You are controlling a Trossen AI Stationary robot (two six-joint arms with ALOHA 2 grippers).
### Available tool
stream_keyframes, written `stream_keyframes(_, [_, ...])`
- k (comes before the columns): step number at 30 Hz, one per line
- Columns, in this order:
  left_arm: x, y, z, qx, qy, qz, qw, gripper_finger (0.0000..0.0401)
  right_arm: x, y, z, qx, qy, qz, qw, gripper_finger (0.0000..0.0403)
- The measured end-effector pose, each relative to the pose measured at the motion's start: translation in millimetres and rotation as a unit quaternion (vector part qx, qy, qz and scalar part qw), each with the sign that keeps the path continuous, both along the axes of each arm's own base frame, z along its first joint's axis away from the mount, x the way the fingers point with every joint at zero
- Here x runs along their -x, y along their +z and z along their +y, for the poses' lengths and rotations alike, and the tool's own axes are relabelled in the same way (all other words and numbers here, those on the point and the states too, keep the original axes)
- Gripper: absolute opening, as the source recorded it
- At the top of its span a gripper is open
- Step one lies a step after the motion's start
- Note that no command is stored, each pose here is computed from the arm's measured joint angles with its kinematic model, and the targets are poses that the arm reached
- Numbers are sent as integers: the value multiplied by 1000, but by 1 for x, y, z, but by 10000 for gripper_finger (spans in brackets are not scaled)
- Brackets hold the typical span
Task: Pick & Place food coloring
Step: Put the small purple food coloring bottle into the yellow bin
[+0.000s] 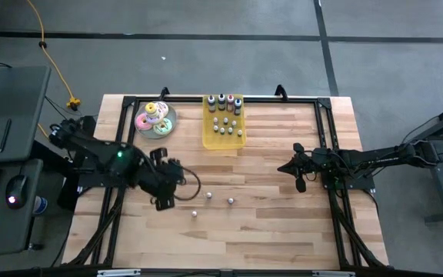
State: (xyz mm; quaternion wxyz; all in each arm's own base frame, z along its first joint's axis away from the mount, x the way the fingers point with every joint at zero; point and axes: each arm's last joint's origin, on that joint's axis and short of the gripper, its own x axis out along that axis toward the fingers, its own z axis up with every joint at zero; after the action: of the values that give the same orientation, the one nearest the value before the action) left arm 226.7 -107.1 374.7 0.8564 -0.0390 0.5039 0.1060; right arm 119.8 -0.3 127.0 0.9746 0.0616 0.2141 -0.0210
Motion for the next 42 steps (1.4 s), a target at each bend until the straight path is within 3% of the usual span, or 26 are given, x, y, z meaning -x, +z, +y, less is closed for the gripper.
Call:
stream_keyframes(11, [19, 3, 60, -31, -9, -17, 999, 49, 0, 0, 0, 0, 0, 0, 1000, 0])
stream_keyframes(20, [52, -29, 89, -15, -22, -64, 998, 49, 0, 0, 0, 0, 0, 0, 1000, 0])
stream_keyframes(23, [53, -42, 99, -4, -19, -67, 998, 49, 0, 0, 0, 0, 0, 0, 1000, 0])
stream_keyframes(32, [15, -62, 138, 16, -8, -42, 999, 49, 0, 0, 0, 0, 0, 0, 1000, 0])
stream_keyframes(42, [-55, -85, 205, 2, 18, 50, 999, 49, 0, 0, 0, 0, 0, 0, 1000, 0])
